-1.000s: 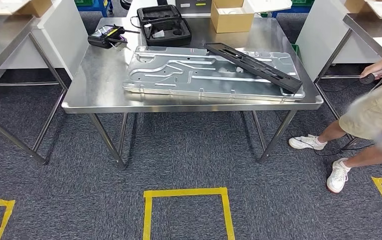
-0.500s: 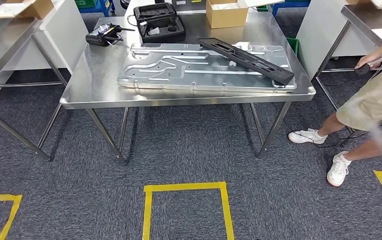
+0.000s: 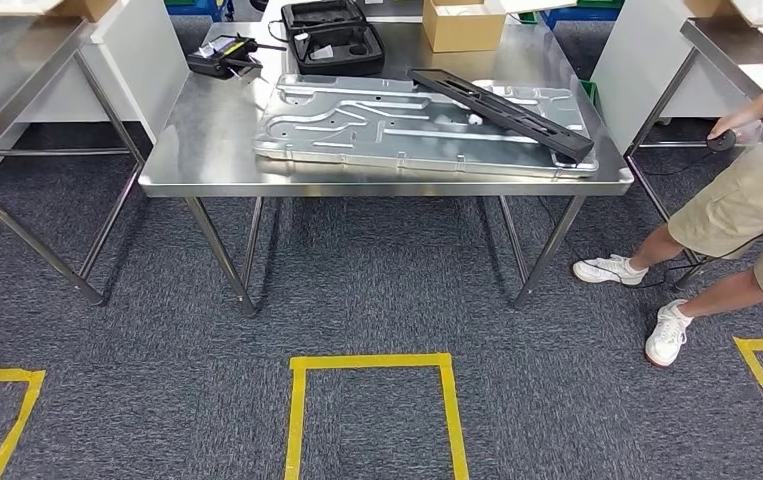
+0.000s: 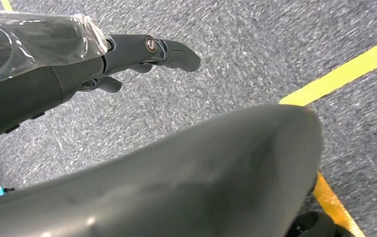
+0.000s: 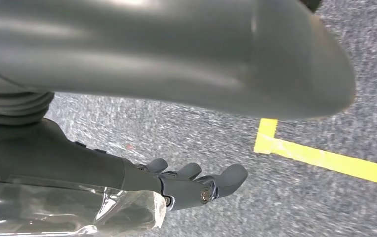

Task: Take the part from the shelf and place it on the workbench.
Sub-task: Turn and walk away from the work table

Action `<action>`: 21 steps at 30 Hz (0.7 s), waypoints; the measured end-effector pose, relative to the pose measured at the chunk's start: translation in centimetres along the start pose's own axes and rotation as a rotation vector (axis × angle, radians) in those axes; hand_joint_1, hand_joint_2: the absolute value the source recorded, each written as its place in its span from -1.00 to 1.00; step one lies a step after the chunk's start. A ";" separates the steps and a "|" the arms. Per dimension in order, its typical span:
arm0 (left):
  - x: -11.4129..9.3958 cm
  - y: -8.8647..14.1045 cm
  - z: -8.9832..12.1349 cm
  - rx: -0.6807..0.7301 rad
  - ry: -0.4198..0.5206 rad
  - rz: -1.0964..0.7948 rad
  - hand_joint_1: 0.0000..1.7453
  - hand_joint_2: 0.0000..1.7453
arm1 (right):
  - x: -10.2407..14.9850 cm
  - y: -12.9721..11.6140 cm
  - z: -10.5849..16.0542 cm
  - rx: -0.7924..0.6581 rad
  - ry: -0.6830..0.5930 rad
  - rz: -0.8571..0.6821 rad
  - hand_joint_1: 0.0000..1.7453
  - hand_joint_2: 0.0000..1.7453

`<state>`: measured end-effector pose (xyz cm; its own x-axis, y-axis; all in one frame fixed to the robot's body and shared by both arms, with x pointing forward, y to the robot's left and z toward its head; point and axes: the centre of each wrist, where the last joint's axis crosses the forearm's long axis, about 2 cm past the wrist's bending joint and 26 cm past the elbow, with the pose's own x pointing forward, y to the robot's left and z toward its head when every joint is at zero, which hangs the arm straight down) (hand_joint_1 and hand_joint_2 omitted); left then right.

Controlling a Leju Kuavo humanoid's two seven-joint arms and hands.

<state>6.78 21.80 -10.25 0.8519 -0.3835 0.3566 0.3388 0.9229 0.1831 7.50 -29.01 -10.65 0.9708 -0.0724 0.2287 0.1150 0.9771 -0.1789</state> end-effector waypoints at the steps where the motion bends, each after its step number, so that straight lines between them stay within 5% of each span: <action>1: 0.0 0.0 0.0 0.000 0.000 0.000 -1.00 -1.00 | 0.0 0.0 0.0 0.000 0.001 0.001 -1.00 -1.00; 21: 0.2 0.2 -0.1 0.005 -0.006 0.002 -1.00 -1.00 | 0.2 0.2 0.0 0.005 -0.004 0.006 -1.00 -1.00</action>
<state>7.03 21.94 -10.23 0.8502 -0.3815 0.3627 0.3346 0.9236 0.1872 7.67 -28.77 -10.62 0.9705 -0.0657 0.2319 0.1082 0.9785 -0.1756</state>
